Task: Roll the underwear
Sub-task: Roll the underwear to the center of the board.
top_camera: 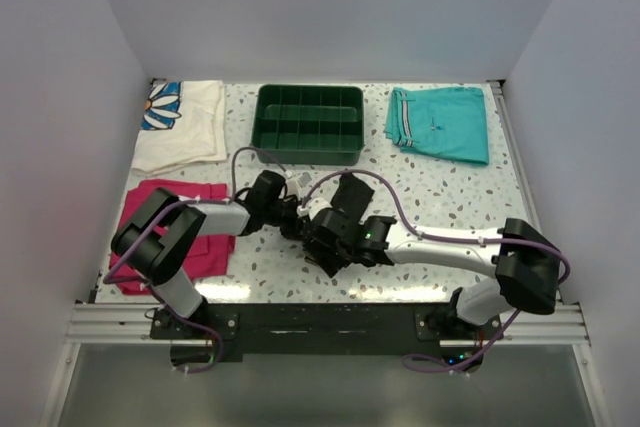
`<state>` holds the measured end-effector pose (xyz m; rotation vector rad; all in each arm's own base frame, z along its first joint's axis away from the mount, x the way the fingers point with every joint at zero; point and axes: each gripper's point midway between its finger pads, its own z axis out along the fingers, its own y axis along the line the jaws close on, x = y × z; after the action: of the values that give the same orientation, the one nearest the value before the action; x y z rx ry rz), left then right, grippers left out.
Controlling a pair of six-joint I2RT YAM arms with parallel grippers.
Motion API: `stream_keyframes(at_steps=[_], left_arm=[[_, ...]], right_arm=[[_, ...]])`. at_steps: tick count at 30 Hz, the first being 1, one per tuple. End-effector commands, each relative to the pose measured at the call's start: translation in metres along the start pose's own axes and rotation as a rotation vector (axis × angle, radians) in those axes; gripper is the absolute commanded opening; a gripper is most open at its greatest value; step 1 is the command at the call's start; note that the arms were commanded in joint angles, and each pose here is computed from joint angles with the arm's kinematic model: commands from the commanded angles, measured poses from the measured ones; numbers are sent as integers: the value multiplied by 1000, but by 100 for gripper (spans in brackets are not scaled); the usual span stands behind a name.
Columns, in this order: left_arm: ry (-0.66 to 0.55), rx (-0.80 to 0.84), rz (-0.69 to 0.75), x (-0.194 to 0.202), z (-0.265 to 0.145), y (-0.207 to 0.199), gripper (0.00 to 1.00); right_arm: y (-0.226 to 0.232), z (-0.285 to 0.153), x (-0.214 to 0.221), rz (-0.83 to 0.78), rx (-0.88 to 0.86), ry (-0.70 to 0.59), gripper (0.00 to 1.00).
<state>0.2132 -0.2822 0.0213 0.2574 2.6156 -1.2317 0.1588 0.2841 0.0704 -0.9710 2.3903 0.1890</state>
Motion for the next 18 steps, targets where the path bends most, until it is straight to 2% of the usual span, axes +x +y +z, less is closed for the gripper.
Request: stream_keyframes(at_steps=[1,4,9,18], left_arm=[[201,-226,-97,77,2,62,42],[205,-231,-102,77,6,65,33],[202,-267,-97,70,9,70,26],[211,-289,-94,64,9,70,25]], right_arm=[[1,-6,-5,4,-19,-38,73],[13,-2,-8,-3,-80,-51,73],[20,9,-9,-60,-101,-38,70],[26,18,6,-130,-122,15,64]])
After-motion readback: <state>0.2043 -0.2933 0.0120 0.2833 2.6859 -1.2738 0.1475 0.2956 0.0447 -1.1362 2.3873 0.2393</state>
